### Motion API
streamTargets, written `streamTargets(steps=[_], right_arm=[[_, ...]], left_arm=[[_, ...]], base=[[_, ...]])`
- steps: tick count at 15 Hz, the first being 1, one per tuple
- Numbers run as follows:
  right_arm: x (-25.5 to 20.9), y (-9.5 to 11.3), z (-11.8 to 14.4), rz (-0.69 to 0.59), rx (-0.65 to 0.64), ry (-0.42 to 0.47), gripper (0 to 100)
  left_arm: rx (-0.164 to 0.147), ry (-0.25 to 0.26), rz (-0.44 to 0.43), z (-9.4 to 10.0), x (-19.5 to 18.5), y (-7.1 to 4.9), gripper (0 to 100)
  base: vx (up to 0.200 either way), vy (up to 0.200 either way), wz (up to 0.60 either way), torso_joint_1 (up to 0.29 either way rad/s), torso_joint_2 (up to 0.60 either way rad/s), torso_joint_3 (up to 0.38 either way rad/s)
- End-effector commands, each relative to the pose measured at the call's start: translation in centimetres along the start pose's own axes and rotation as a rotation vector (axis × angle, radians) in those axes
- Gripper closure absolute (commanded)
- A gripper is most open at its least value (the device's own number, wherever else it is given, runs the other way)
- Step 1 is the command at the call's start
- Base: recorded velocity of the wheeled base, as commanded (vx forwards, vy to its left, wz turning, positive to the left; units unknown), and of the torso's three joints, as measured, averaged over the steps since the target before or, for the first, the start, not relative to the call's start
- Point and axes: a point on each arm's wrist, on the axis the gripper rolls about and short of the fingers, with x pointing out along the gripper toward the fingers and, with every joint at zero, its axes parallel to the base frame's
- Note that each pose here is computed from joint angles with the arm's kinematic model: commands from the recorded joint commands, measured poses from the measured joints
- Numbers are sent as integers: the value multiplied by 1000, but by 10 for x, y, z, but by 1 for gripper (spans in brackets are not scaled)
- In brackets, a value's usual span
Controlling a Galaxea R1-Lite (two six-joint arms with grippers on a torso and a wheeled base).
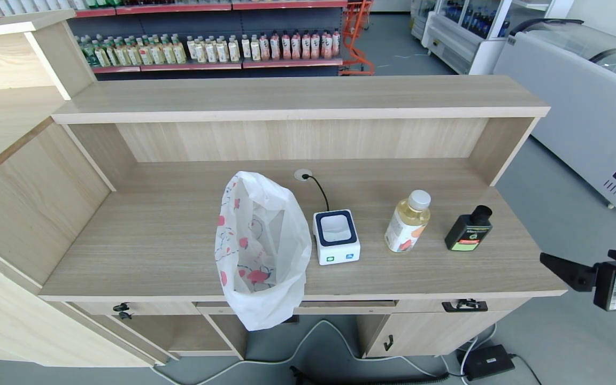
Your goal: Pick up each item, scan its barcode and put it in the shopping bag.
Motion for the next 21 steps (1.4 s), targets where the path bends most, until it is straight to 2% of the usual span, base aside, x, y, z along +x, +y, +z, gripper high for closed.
streamTargets(steps=[1, 2, 3, 4, 5, 8, 11, 16, 21], right_arm=[[66, 6, -29, -2, -12, 148, 0], [93, 10, -34, 5, -12, 117, 0], [106, 15, -32, 18, -10, 80, 0], [106, 15, -32, 18, -10, 80, 0], [126, 30, -36, 65, -2, 39, 0], [146, 64, -37, 163, 59, -36, 0], [166, 84, -32, 206, 60, -77, 0], [198, 92, -30, 167, 55, -102, 0], [215, 105, -30, 188, 58, -118, 0]], left_arm=[[0, 0, -1, 0, 0, 0, 0], [0, 0, 0, 0, 0, 0, 0], [0, 0, 0, 0, 0, 0, 0], [0, 0, 0, 0, 0, 0, 0], [0, 0, 0, 0, 0, 0, 0], [0, 0, -1, 0, 0, 0, 0], [0, 0, 0, 0, 0, 0, 0], [0, 0, 0, 0, 0, 0, 0], [0, 0, 0, 0, 0, 0, 0]], base=[[0, 0, 0, 0, 0, 0], [0, 0, 0, 0, 0, 0], [0, 0, 0, 0, 0, 0], [0, 0, 0, 0, 0, 0], [0, 0, 0, 0, 0, 0], [0, 0, 0, 0, 0, 0], [0, 0, 0, 0, 0, 0], [0, 0, 0, 0, 0, 0], [0, 0, 0, 0, 0, 0]])
